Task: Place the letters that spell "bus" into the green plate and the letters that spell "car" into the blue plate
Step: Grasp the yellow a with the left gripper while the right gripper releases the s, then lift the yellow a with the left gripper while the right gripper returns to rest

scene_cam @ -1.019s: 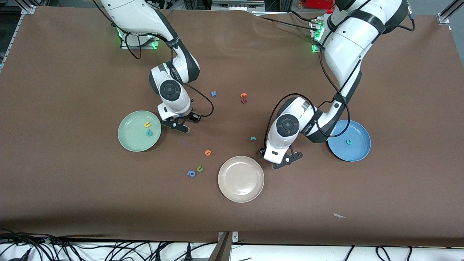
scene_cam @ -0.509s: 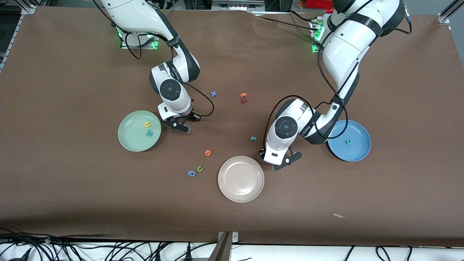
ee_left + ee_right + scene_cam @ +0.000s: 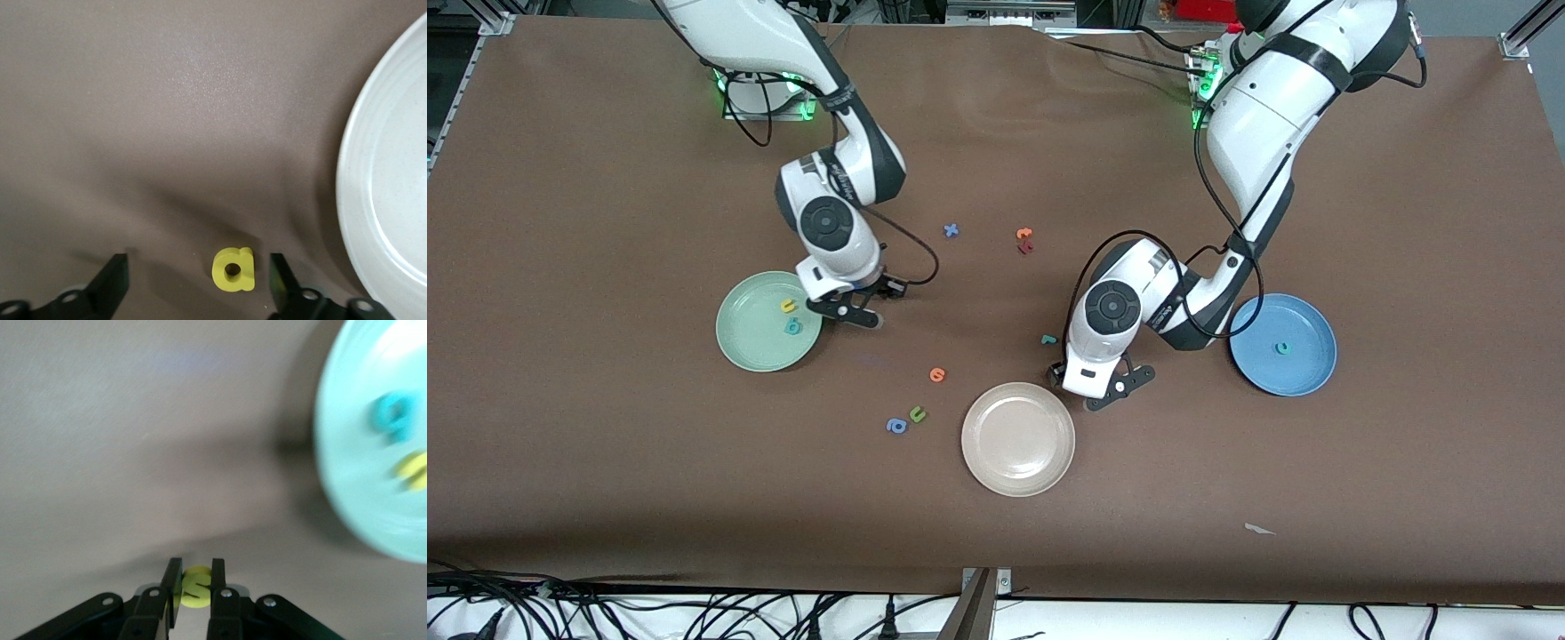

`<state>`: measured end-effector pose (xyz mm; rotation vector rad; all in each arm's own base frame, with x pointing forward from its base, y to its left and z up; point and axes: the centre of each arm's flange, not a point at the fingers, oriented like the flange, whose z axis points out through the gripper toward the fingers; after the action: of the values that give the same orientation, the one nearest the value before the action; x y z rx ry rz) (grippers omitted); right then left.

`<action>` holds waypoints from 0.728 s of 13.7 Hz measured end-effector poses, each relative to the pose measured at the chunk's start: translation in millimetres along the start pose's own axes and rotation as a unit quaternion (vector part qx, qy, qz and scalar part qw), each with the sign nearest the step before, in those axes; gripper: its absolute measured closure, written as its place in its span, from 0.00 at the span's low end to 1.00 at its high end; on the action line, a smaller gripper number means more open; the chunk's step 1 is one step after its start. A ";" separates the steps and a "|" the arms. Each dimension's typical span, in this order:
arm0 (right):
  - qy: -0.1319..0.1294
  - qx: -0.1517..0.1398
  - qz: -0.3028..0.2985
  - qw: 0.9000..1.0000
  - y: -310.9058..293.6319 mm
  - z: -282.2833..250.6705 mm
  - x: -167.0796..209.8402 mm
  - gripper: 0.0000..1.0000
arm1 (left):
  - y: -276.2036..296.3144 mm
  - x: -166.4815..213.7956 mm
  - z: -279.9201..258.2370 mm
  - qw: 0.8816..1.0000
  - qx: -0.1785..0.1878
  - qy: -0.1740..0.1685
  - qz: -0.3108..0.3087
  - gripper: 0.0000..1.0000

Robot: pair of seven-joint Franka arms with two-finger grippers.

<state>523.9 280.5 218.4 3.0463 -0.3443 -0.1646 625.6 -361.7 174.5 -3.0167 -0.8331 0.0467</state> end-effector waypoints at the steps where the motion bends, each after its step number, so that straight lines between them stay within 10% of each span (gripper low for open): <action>1: -0.001 -0.006 -0.018 1.000 21.5 -12.0 15.2 0.79 | -0.1 -0.1 1.0 1.000 0.000 0.000 -0.005 0.19; 5: -0.008 -0.026 -0.086 0.996 108.9 -28.5 65.3 0.79 | -0.2 -0.3 3.3 1.000 0.001 -0.002 -0.020 0.34; 10: -0.028 -0.028 -0.092 0.995 134.7 -30.0 76.2 0.33 | 1.2 0.4 1.3 0.999 -0.001 -0.001 -0.034 0.54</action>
<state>571.7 134.1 251.8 3.0179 -0.0599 -0.2655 626.5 -362.6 173.2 -2.9880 -0.9345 0.0469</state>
